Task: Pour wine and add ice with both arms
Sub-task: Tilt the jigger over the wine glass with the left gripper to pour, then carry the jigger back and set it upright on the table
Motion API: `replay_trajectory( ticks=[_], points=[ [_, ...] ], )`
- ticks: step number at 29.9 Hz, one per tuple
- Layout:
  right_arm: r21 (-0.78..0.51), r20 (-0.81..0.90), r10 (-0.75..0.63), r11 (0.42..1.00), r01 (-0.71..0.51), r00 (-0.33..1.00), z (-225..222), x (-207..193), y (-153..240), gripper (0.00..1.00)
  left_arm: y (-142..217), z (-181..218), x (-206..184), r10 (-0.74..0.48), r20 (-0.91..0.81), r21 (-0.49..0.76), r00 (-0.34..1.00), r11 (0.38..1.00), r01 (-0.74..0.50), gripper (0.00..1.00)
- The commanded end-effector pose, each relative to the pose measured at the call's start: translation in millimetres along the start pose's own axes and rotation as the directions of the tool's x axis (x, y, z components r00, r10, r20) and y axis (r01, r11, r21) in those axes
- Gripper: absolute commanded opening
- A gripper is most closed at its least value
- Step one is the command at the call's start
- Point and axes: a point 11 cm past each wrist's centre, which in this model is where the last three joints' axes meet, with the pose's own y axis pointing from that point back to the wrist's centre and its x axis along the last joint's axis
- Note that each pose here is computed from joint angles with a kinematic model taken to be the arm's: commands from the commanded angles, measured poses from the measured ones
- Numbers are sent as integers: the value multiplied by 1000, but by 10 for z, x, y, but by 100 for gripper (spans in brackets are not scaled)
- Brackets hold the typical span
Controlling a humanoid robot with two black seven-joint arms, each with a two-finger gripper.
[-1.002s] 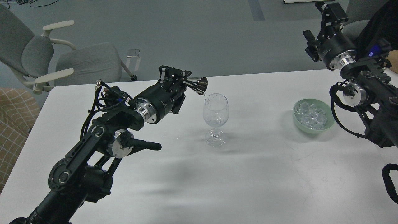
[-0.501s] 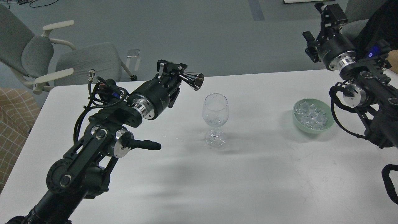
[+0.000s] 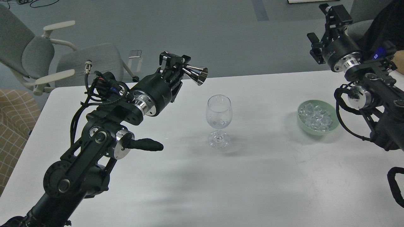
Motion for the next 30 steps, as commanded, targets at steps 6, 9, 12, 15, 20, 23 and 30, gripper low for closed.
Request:
replay_trajectory(
  ticks=[6,9,12,15,20,23,30],
  points=[
    [-8,1,3,1000,-3,1000,40,10,25,100,61,-128,-75,-12,181,32,983,999,7,0],
    [-8,1,3,1000,-3,1000,40,10,25,100,76,-183,-56,-2,260,42,965,999,-9,0],
    [-9,1,2,1000,-2,1000,43,13,26,100,82,-205,-39,13,314,40,949,999,-26,0],
    [-9,1,2,1000,-2,1000,43,13,26,100,81,-204,-28,18,320,38,947,999,-32,0],
    [-8,-1,4,1000,-4,1000,38,18,27,100,91,-163,76,29,193,41,981,998,-38,0],
    [-9,0,4,1000,-4,1000,42,25,32,100,124,-115,193,6,-37,48,999,999,-4,0],
    [-11,0,3,1000,-3,1000,52,19,35,100,320,-262,542,-15,-537,54,844,997,52,0]
  ],
)
